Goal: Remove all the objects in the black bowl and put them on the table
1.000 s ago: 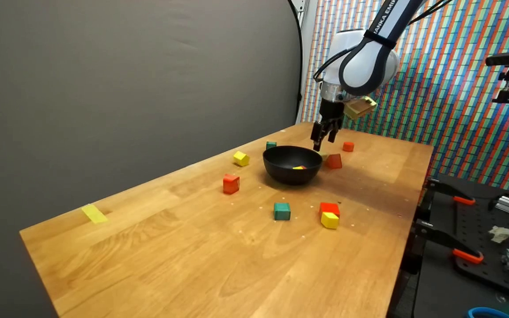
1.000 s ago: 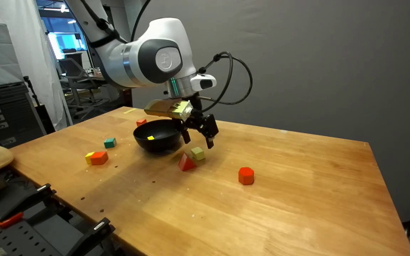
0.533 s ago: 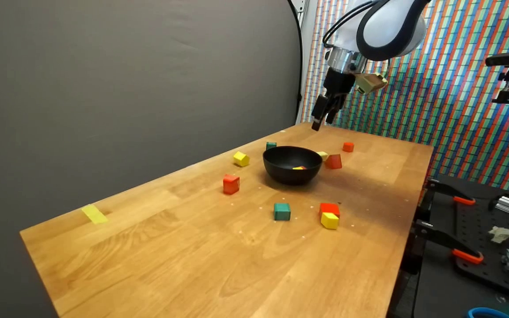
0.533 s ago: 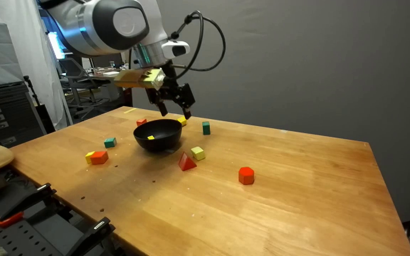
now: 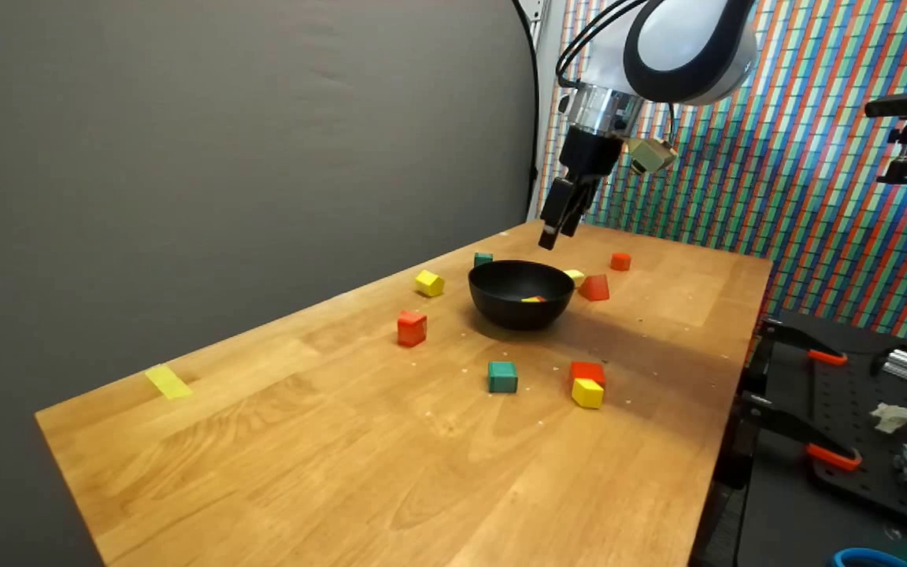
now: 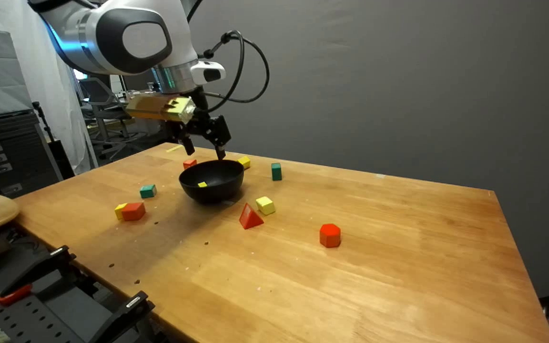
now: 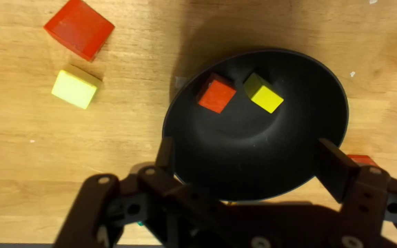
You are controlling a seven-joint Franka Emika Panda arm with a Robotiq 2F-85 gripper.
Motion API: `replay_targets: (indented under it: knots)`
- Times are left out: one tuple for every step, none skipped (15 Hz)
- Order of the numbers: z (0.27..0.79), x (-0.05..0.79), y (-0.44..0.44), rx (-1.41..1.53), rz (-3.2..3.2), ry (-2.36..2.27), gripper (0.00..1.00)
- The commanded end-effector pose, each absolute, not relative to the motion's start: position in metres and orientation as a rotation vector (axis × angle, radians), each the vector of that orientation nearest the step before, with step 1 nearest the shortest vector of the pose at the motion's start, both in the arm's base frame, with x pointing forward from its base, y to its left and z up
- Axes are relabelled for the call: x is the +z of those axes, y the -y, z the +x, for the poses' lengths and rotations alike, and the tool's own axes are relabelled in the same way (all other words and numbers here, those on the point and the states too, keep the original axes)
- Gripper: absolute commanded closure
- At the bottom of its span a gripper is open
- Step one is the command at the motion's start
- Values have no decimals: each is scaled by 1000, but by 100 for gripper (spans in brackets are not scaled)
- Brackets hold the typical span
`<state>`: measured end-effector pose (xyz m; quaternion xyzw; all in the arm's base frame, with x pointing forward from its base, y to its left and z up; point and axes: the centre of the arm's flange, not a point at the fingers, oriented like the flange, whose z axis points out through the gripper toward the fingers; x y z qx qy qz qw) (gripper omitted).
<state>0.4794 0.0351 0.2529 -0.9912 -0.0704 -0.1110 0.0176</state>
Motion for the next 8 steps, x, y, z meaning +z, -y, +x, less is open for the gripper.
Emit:
replay_targets:
  knots:
    - [505,236,-38,-295,-3043,185,0]
    - [510,231,-42,-275,-3030,175,0]
    - [515,225,-46,-259,-3014,163,0]
    - [520,220,-50,-248,-2997,154,0]
    - [524,216,-55,-238,-2984,142,0]
    - [527,212,-58,-230,-2974,129,0]
    - [530,208,-60,-220,-2970,118,0]
    - [531,204,-61,-209,-2979,104,0]
